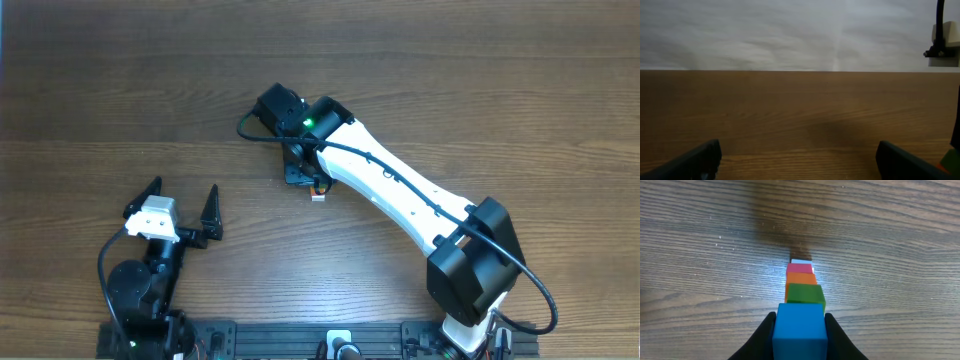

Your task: Stack Cubes

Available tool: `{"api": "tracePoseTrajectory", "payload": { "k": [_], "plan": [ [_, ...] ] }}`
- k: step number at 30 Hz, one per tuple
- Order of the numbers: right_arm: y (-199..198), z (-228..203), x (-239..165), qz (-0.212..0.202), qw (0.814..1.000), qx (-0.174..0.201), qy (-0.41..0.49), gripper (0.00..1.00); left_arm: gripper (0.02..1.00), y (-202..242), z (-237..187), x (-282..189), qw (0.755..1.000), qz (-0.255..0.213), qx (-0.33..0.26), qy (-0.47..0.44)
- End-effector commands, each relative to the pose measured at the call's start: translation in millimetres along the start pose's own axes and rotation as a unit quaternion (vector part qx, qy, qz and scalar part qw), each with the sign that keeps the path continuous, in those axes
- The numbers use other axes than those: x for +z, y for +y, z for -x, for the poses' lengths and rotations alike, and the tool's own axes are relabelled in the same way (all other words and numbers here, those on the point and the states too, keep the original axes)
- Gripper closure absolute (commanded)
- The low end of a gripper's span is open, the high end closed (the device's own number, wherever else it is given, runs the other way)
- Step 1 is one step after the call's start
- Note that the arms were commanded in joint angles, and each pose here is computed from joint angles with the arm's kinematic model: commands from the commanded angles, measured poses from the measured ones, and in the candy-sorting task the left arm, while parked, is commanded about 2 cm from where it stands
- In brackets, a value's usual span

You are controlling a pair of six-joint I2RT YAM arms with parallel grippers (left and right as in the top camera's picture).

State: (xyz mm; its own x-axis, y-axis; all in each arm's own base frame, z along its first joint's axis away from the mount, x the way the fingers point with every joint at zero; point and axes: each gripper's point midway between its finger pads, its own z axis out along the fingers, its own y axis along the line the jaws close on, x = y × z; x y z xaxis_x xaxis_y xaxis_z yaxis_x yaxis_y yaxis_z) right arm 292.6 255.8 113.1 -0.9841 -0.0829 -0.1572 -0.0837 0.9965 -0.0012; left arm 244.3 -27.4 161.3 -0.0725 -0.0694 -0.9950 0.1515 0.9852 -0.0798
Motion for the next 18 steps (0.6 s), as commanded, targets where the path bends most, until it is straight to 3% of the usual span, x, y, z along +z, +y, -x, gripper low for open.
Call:
{"api": "tracePoseTrajectory", "payload": {
  "k": [1, 18],
  "plan": [
    [4.5, -1.2, 2.5, -0.001, 1.0, -0.008, 0.002, 0.976, 0.018, -0.4, -0.7, -0.2, 1.0, -0.002, 0.007, -0.001],
    [2.1, -3.8, 5.8, -0.006, 1.0, -0.004, 0.006, 0.954, 0.018, -0.4, -0.7, -0.2, 1.0, -0.002, 0.007, -0.001]
  ]
}}
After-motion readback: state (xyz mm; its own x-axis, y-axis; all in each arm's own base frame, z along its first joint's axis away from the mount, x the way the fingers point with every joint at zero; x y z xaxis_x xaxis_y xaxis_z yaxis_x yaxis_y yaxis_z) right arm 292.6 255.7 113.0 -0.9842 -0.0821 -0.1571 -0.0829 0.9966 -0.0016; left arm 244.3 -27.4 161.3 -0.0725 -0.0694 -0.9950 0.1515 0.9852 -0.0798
